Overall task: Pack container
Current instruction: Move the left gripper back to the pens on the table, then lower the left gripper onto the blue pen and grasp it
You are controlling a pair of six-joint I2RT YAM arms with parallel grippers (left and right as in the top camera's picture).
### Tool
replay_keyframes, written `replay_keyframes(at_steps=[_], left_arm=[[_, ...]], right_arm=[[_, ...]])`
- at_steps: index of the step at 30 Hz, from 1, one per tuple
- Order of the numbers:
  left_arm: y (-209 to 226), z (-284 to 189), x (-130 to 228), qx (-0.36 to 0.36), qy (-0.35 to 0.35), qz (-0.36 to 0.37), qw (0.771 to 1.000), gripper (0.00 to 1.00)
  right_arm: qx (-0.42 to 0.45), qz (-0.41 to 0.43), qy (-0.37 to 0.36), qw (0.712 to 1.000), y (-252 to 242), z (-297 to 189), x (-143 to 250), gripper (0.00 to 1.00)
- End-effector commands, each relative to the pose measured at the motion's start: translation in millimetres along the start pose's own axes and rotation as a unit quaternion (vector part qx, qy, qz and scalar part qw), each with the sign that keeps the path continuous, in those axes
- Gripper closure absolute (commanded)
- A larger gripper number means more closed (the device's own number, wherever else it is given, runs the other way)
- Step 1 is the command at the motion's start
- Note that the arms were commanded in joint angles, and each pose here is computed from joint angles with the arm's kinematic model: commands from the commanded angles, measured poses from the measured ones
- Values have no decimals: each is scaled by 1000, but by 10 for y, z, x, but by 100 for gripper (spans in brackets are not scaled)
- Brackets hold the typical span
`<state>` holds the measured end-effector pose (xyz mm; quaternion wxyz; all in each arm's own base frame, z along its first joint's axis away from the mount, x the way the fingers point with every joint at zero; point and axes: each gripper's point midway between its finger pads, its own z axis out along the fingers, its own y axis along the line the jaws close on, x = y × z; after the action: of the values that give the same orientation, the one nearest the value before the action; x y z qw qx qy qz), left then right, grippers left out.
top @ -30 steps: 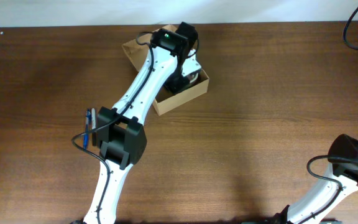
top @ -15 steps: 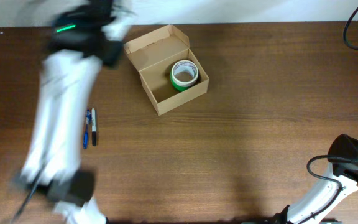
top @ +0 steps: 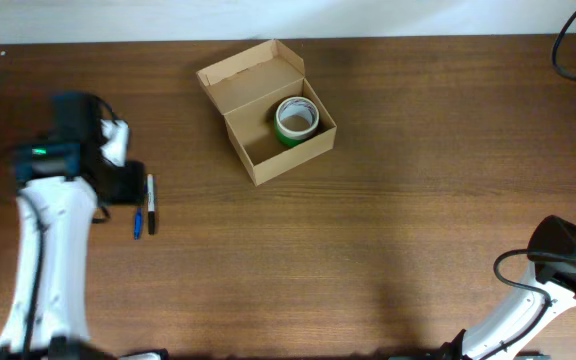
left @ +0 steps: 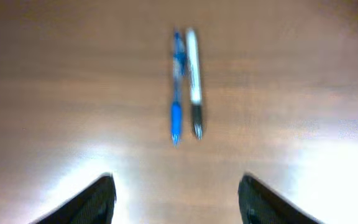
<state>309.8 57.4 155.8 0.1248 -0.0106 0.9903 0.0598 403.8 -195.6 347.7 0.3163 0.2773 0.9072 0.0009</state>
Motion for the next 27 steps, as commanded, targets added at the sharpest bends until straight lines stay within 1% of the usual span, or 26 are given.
replay_keyframes(at_steps=[1, 2, 8, 10, 16, 20, 27], left_arm=[[-118, 361, 172, 25, 13, 3, 1000, 37], [-133, 452, 180, 27, 15, 4, 1000, 37], [-187, 850, 123, 40, 36, 69, 996, 38], [-174, 1001, 115, 35, 47, 71, 996, 38], [8, 1257, 202, 31, 78, 36, 996, 38], [156, 1279, 198, 26, 72, 11, 997, 38], [214, 1296, 93, 19, 50, -17, 998, 38]], right_arm=[[-4, 1, -10, 1000, 16, -70, -21, 1], [-4, 1, -10, 1000, 16, -70, -21, 1], [-4, 1, -10, 1000, 16, -70, -21, 1], [-4, 1, -9, 1000, 16, -70, -20, 1], [-4, 1, -9, 1000, 16, -70, -20, 1], [-4, 1, -9, 1000, 16, -70, -20, 1], [-4, 1, -10, 1000, 16, -70, -21, 1]])
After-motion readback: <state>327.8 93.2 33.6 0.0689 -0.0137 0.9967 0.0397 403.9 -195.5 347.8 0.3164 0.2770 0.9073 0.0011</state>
